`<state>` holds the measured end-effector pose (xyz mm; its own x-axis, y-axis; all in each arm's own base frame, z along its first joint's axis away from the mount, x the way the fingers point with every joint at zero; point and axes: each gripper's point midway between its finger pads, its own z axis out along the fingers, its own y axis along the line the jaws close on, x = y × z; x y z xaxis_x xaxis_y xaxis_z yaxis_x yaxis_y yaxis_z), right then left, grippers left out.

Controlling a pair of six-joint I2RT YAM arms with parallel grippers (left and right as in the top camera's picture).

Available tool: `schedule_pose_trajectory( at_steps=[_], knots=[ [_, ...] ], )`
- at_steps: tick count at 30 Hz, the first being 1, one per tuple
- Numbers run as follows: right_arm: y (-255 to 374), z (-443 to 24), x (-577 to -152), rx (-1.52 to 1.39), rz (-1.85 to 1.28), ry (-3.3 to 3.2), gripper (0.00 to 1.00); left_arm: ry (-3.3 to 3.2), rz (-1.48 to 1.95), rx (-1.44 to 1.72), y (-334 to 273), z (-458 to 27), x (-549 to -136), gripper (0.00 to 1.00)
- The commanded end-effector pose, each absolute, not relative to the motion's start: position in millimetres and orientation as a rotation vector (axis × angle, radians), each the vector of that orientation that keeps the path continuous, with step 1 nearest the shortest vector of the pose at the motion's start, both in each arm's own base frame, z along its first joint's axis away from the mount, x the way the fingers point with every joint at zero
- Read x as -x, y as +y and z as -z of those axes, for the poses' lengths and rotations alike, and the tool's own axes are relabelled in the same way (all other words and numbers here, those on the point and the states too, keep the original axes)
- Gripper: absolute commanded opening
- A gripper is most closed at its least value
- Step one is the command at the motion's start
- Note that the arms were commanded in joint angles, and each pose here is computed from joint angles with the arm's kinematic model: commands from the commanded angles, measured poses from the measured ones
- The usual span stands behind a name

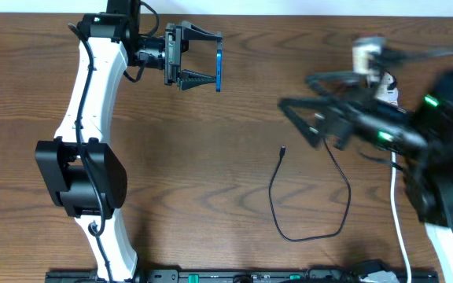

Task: Plug charger to phone and switch on socket
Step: 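Move the right gripper to the phone held by the left gripper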

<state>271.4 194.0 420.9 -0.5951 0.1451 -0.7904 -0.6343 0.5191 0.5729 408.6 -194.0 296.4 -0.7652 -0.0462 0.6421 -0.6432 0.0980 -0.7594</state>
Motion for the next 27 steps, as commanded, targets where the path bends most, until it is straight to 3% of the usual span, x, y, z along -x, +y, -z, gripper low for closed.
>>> schedule_pose_trajectory(
  at_steps=[1, 6, 10, 20, 27],
  knots=[
    [201.5, -424.7, -299.0, 0.354, -0.858, 1.975, 0.99, -1.887, -1.769, -0.614, -194.2, -321.5, -400.3, 0.68],
    [208.6, -412.3, -323.0, 0.271, -0.530, 2.147, 0.95, -1.887, -1.770, -0.614, -194.2, -321.5, -400.3, 0.68],
    [209.3, -408.6, -338.4, 0.142, -0.287, 2.209, 0.99, -1.888, -1.769, -0.614, -194.2, -321.5, -400.3, 0.68],
    [295.5, -371.6, -343.0, 0.254, -0.337, 2.242, 0.99, -1.950, -1.732, -0.652, -193.4, -311.2, -403.6, 0.68],
    [297.7, -361.0, -348.6, 0.107, -0.331, 2.263, 0.99, -1.986, -1.721, -0.664, -192.7, -306.5, -406.3, 0.68]
  ],
)
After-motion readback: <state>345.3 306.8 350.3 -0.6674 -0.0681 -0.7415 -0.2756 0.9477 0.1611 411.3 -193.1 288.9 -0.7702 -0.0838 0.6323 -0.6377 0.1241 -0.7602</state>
